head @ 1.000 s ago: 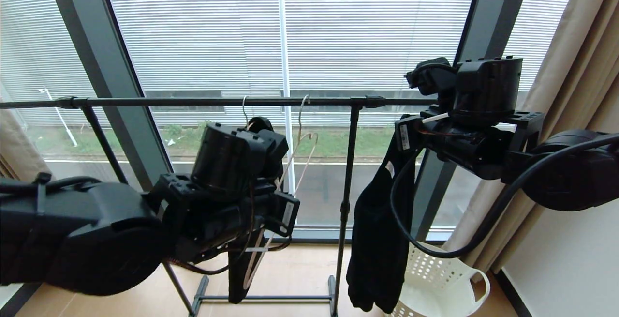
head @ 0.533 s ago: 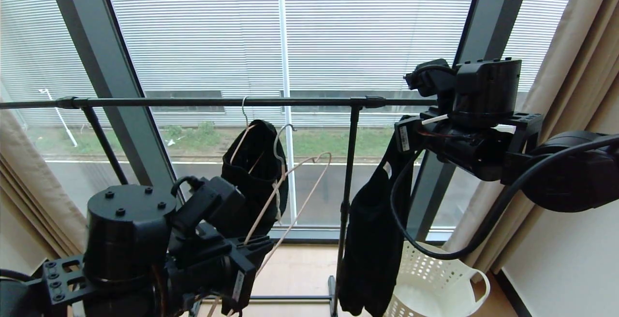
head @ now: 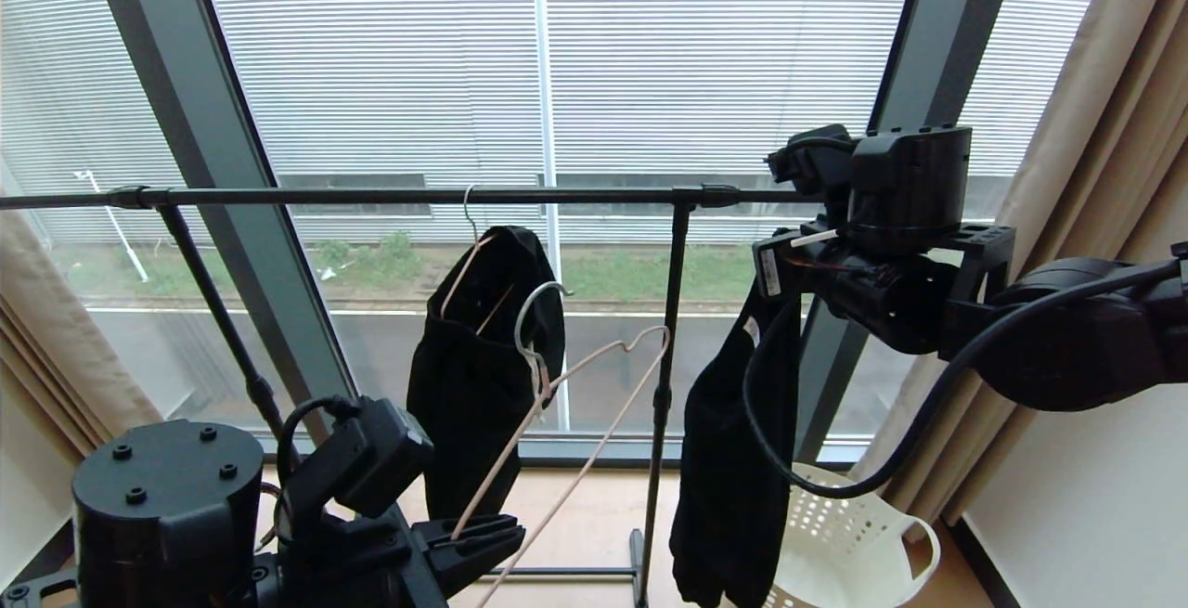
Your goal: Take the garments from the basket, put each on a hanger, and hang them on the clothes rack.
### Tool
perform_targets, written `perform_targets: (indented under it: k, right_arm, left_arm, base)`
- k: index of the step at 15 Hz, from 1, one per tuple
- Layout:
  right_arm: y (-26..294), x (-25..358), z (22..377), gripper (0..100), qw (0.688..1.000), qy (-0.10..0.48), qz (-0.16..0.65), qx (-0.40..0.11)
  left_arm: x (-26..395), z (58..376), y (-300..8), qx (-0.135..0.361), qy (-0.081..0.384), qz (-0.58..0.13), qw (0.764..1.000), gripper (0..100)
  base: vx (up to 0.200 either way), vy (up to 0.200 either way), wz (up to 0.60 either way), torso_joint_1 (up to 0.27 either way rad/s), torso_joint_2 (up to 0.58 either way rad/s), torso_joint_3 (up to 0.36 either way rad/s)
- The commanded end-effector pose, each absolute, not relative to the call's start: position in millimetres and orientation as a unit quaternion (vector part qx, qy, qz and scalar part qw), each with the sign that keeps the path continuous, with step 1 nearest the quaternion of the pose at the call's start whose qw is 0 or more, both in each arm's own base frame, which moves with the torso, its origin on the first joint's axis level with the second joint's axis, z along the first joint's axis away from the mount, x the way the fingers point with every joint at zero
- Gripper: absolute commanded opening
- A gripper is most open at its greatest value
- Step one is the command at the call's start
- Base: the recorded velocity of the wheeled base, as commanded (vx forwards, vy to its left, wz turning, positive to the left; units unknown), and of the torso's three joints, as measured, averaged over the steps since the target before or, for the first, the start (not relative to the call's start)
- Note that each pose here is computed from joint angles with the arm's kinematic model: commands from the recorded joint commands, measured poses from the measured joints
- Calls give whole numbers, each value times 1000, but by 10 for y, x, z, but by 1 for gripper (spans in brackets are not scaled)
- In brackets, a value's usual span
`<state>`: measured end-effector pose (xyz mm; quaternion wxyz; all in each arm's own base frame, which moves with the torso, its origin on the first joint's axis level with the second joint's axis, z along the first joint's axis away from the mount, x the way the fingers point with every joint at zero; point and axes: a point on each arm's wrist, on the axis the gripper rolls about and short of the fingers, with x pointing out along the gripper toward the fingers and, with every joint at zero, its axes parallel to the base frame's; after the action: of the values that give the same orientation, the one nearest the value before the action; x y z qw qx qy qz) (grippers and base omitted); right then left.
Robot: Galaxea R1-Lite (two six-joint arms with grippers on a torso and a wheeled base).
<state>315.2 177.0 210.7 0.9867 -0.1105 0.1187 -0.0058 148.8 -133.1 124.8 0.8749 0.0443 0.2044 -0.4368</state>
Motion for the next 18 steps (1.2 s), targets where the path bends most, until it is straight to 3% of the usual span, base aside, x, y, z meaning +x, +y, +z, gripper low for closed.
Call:
perform_targets:
  k: [1,5,9,18]
  right_arm:
    - [1833,3172,2043,0,987,118,0,-111]
    - [1861,3144,2028,0,987,112,4,-112]
    - [1902,3085,2028,0,987,111,12,-113]
    - [2019,2983,1963,0,987,109,33,-117]
  left_arm:
    - [1451,1210,-1301,40,201,-447,871,0]
    - [1396,1165,-1276,31,187,-476,859,0]
    - [1335,1098,-1244,63,184,-497,846,0]
    - [1390,1109,-1297,60,162,-501,848,0]
  base:
    - [0,0,0,0,0,0]
    - [0,0,0,0,0,0]
    - [0,0,0,0,0,0]
    - [0,0,0,0,0,0]
